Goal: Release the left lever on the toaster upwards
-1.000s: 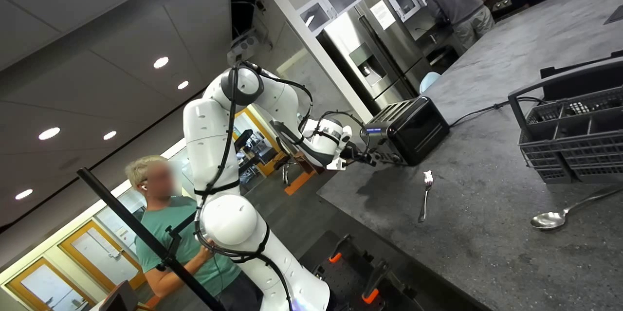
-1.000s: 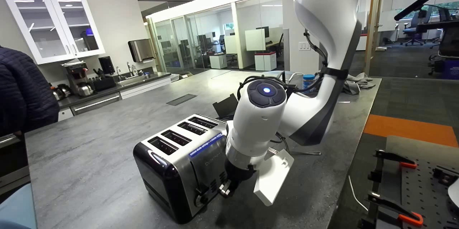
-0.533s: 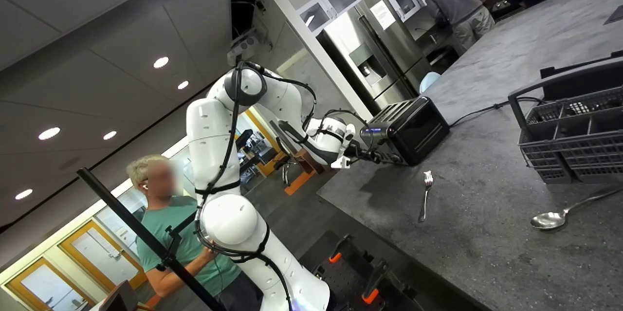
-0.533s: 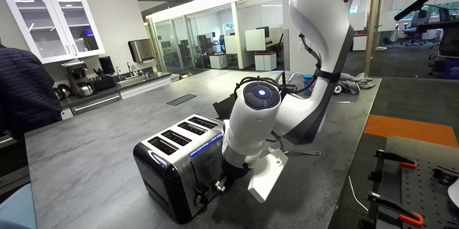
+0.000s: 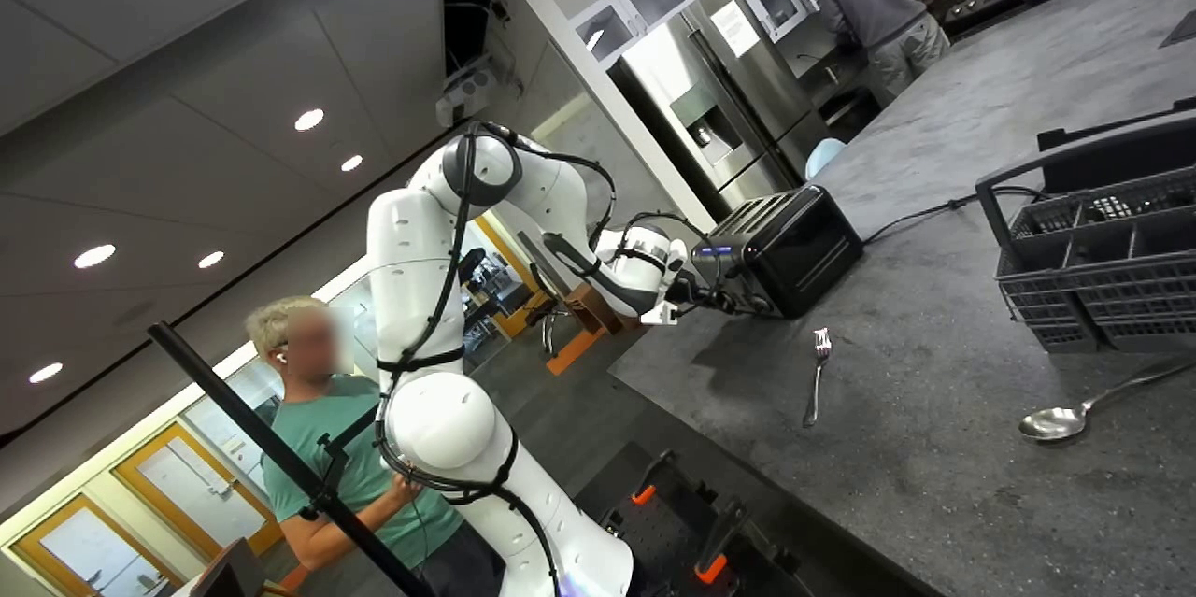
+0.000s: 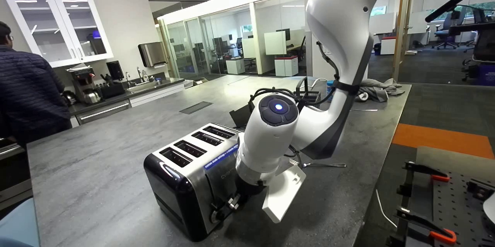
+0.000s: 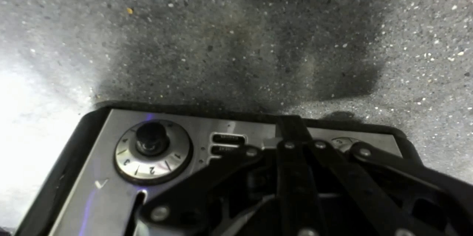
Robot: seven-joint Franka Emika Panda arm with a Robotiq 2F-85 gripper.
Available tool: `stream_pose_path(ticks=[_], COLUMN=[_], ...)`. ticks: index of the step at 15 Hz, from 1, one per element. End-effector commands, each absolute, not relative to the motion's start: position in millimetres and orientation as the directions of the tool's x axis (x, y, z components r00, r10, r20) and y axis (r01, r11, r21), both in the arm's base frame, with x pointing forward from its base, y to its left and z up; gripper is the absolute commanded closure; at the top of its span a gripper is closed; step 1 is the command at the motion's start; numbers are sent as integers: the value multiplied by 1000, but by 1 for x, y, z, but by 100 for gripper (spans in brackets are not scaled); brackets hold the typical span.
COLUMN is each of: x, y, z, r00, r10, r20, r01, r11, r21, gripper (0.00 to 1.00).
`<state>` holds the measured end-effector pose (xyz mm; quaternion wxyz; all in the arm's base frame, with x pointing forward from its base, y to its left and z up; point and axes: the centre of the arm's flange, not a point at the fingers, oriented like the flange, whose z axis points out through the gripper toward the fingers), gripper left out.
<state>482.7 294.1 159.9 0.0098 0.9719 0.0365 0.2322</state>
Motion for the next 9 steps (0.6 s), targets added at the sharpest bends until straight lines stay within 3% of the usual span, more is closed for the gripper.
stream_pose_path(ticks=[1,9], x=[487,479], y=[297,301], z=[151,139], r00=[876,847], r10=[61,69], r20=[478,527], r01=[47,48], r11=[-998,-997], r21=[41,52], gripper=[100,100])
